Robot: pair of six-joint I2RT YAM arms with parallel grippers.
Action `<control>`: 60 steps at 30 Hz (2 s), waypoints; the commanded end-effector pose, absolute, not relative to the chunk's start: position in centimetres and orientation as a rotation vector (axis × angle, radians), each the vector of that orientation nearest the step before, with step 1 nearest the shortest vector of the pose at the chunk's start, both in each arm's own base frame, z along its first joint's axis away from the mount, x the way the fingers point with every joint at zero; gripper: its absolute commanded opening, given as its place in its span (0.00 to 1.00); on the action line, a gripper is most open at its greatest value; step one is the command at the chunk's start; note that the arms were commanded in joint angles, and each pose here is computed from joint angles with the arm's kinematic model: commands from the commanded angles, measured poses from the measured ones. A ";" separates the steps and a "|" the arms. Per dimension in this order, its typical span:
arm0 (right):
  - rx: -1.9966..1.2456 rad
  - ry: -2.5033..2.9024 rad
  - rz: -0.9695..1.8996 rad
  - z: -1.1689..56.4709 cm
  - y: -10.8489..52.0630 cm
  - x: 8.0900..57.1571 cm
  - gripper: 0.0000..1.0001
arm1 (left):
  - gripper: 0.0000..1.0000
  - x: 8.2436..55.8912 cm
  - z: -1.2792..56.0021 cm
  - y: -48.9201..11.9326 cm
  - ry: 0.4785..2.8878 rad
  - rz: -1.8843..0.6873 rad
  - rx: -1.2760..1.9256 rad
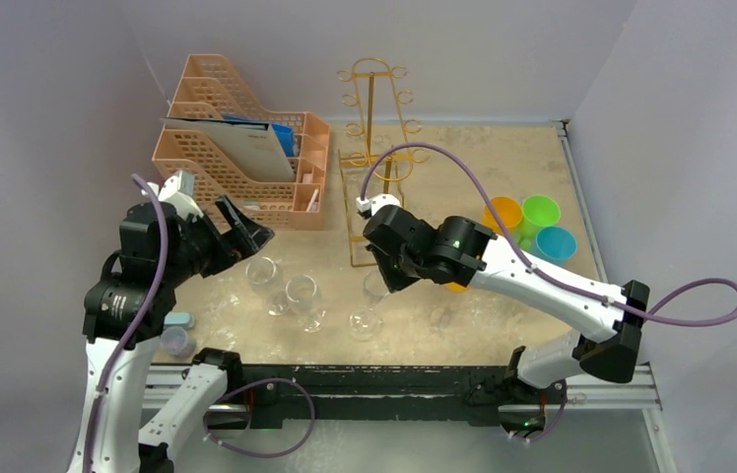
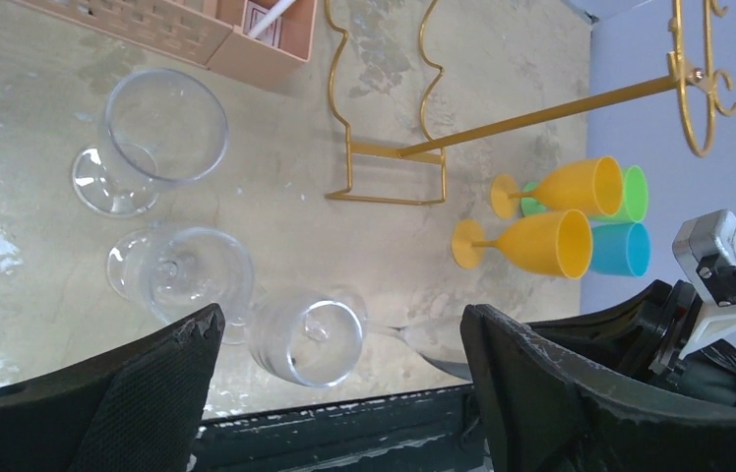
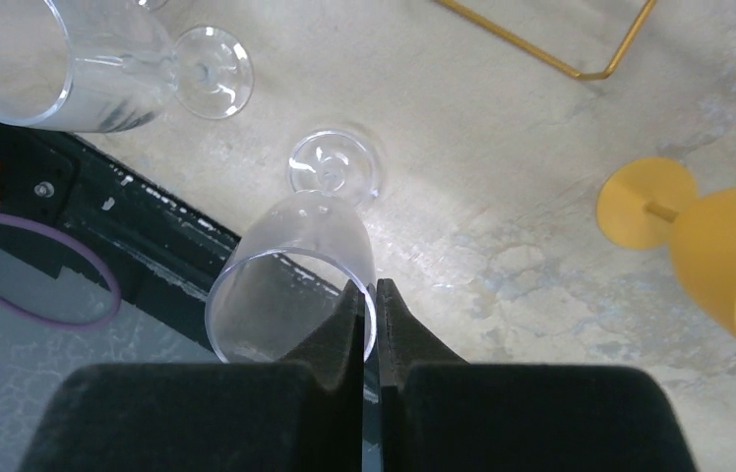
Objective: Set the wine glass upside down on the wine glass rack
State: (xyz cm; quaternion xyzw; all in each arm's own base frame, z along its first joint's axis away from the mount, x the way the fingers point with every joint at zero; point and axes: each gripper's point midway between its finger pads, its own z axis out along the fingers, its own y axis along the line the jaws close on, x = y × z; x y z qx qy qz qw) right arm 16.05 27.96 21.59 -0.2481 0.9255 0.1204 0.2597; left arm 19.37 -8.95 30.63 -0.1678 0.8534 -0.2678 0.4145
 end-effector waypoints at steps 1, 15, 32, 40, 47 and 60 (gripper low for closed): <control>-0.685 2.347 0.314 25.7 26.6 17.3 0.00 | 0.89 18.1 32.9 -9.6 2.115 -0.777 -0.518; -0.625 1.697 0.688 35.5 27.5 18.2 0.00 | 0.88 18.5 36.6 -13.5 2.059 -1.171 -0.677; -0.609 1.344 0.925 41.8 34.0 18.7 0.00 | 0.91 19.5 34.8 -12.8 1.950 -1.257 -1.054; -0.592 1.317 1.031 42.4 35.6 18.1 0.00 | 0.70 20.1 33.2 -12.2 1.823 -1.335 -1.248; -0.613 1.333 1.091 41.3 36.8 17.6 0.00 | 0.66 20.3 33.0 -10.2 1.679 -1.297 -1.388; -0.661 1.354 1.124 39.9 38.5 17.4 0.00 | 0.33 20.9 31.1 -11.1 1.739 -1.322 -1.504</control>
